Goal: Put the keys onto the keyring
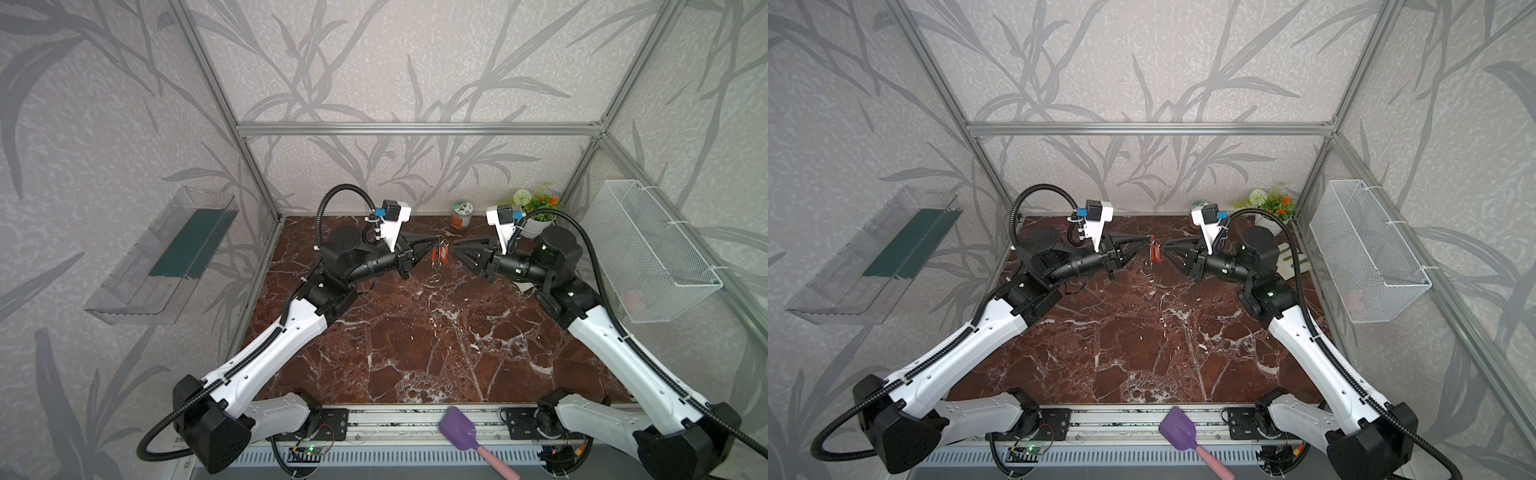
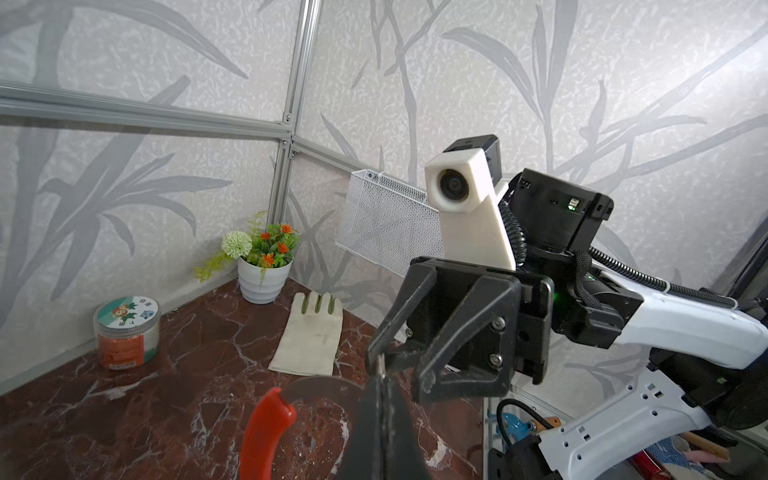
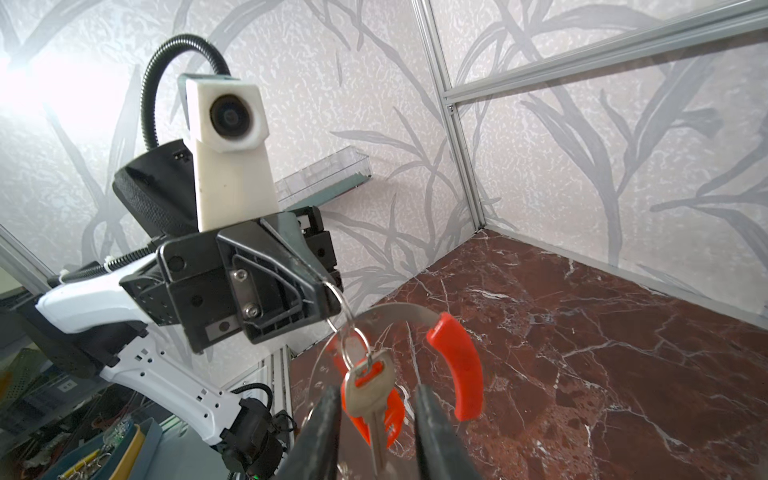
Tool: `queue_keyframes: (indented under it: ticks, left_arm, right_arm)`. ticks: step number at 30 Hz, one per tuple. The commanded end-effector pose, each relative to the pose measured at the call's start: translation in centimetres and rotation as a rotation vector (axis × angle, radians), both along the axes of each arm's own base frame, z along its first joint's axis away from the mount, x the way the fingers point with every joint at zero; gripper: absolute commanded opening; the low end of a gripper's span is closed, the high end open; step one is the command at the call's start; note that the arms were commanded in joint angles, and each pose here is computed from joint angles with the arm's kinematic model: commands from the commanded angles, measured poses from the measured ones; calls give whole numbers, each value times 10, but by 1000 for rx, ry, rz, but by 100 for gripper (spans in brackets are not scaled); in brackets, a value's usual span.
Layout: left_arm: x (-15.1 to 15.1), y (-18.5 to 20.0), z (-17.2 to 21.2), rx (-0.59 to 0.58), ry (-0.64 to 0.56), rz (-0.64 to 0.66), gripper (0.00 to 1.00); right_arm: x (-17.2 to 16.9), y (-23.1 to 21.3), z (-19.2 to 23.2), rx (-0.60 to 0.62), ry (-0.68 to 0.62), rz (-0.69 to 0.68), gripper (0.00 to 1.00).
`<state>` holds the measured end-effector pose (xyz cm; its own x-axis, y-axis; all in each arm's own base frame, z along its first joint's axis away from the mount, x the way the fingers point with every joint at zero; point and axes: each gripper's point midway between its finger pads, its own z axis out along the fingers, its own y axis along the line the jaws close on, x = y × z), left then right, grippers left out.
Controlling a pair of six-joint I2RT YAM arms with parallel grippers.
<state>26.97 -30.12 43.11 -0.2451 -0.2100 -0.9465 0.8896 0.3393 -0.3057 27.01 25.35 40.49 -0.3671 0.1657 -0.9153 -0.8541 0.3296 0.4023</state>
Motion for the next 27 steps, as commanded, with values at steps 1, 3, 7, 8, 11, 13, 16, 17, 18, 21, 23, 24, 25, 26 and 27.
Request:
queue_keyframes:
  ticks: [1,3,7,8,11,13,16,17,18,21,23,24,25,26,27]
  left_arm:
    - [-3,6,28,-94,-68,13,0]
    - [-3,5,29,-97,-69,9,0]
    - [-4,4,31,-110,-73,1,0]
    - [-4,3,30,-110,-71,-5,0]
    - [-5,2,29,-105,-68,-8,0]
    - [-5,3,28,-98,-70,-5,0]
    - [-5,3,27,-94,-69,-5,0]
    - [-6,3,27,-94,-68,-8,0]
    - [-6,3,27,-93,-67,-9,0]
    - [-6,2,27,-91,-67,-15,0]
    - [-7,2,27,-91,-66,-21,0]
    - [-7,2,26,-90,-64,-20,0]
    - [-8,2,27,-91,-65,-22,0]
    - [-7,1,26,-91,-63,-22,0]
    - [-9,1,27,-92,-65,-26,0]
  right_arm:
    - [-1,3,27,93,-10,27,32]
    - [-2,3,31,99,-15,31,32]
    - [-2,3,32,109,-7,32,30]
    - [-2,3,34,115,-5,38,30]
    - [-3,5,37,134,3,55,28]
    - [-4,5,39,146,-6,60,28]
    - [-6,3,44,160,-33,57,29]
    - [-5,3,44,173,-7,62,29]
    - [-5,3,44,178,-2,64,29]
    - [-5,5,46,191,12,85,27]
    - [-4,7,47,193,21,96,24]
    - [-4,8,46,191,26,100,23]
    - [-3,8,46,189,27,100,23]
    - [-3,8,45,188,27,98,23]
    - [-2,8,45,186,27,97,23]
